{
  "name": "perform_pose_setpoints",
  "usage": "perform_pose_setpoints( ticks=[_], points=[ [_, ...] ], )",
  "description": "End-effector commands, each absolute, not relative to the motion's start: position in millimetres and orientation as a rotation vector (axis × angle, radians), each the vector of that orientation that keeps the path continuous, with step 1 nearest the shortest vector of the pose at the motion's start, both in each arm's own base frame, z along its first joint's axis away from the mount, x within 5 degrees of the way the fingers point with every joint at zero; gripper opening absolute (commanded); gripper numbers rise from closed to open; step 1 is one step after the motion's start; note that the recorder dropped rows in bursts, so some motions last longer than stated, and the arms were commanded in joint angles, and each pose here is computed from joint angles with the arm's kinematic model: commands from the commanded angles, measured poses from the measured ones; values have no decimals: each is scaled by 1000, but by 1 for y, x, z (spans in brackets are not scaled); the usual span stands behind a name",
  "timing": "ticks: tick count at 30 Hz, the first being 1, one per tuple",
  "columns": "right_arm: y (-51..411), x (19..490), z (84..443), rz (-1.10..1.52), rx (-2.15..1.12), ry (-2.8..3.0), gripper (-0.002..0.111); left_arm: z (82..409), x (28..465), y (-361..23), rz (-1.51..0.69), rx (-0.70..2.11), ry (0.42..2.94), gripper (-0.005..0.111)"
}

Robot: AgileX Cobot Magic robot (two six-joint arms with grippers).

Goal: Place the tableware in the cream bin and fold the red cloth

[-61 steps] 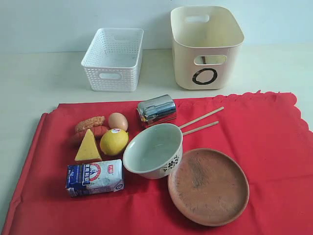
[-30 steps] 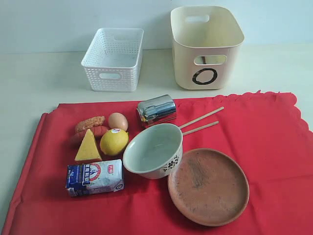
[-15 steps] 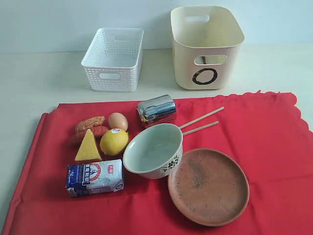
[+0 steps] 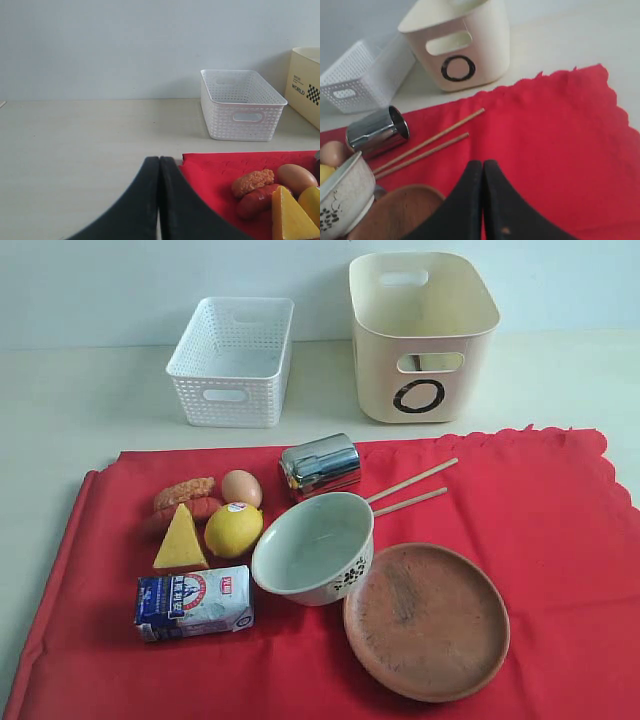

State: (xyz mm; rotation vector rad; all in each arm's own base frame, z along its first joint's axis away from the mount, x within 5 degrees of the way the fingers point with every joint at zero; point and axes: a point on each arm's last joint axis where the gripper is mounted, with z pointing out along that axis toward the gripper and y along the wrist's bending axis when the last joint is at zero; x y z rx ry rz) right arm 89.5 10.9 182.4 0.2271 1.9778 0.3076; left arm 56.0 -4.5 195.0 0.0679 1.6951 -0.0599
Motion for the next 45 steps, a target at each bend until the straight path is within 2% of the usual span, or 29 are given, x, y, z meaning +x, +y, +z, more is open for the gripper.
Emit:
perform_pose_setpoints(
  ticks=[1,13,29,40,45],
  points=[
    [18,105,179,322,193,2090,0,194,56,-4,-60,68,1690,0],
    [57,143,175,376,-39,2284,0,194,56,-4,-60,68,1690,0],
    [120,186,232,503,-303,2182,0,194,56,-4,-60,68,1690,0],
    [167,226,229,494,-436,2295,25,194,56,-4,-60,68,1690,0],
    [202,232,216,498,-582,2310,43,194,56,-4,-60,68,1690,0]
  ],
)
